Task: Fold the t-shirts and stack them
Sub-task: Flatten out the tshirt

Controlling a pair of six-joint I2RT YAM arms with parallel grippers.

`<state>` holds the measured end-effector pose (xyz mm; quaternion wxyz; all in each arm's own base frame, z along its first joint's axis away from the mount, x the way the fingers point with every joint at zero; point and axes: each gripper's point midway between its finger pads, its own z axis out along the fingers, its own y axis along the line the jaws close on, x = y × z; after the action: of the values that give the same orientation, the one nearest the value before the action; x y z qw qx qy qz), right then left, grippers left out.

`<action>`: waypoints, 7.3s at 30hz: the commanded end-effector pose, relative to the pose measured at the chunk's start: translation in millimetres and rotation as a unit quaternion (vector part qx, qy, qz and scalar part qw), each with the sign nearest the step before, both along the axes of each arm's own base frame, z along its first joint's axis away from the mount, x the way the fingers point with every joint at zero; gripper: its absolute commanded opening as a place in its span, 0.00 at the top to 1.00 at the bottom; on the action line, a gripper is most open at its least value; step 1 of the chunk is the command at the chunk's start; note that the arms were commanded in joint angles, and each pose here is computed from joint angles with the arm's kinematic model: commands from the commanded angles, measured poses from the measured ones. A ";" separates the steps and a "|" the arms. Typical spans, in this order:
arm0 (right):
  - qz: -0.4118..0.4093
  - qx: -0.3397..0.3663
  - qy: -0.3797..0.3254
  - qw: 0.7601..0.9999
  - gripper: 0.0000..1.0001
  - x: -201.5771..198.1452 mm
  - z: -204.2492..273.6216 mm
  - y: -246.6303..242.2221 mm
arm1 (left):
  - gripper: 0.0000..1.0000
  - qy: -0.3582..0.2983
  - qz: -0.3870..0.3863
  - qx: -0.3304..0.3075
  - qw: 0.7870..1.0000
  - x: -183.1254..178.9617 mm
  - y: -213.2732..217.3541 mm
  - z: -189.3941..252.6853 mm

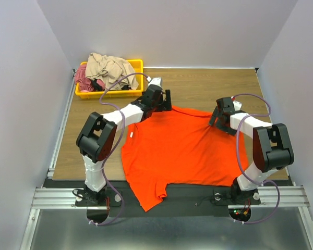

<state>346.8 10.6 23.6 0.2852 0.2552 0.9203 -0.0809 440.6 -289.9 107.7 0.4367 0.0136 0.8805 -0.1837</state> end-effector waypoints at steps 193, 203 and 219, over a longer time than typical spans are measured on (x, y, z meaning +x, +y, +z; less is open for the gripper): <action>0.108 0.030 -0.044 0.993 0.01 155.6 25.5 10.4 | 0.01 -0.007 0.016 0.033 0.999 20.2 71.2 -44.5; 0.095 0.002 -0.034 0.995 0.01 179.9 1.9 1.0 | 0.01 -0.001 0.021 0.039 0.999 18.5 74.4 -50.0; 0.006 -0.087 -0.071 0.994 0.00 214.2 22.2 -46.6 | 0.01 -0.009 0.034 0.050 0.998 27.9 77.1 -43.1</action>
<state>562.3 -12.1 38.4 0.3646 0.2058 0.9022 -0.1040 457.2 -210.1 46.4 0.4273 0.0119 0.8956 -0.1231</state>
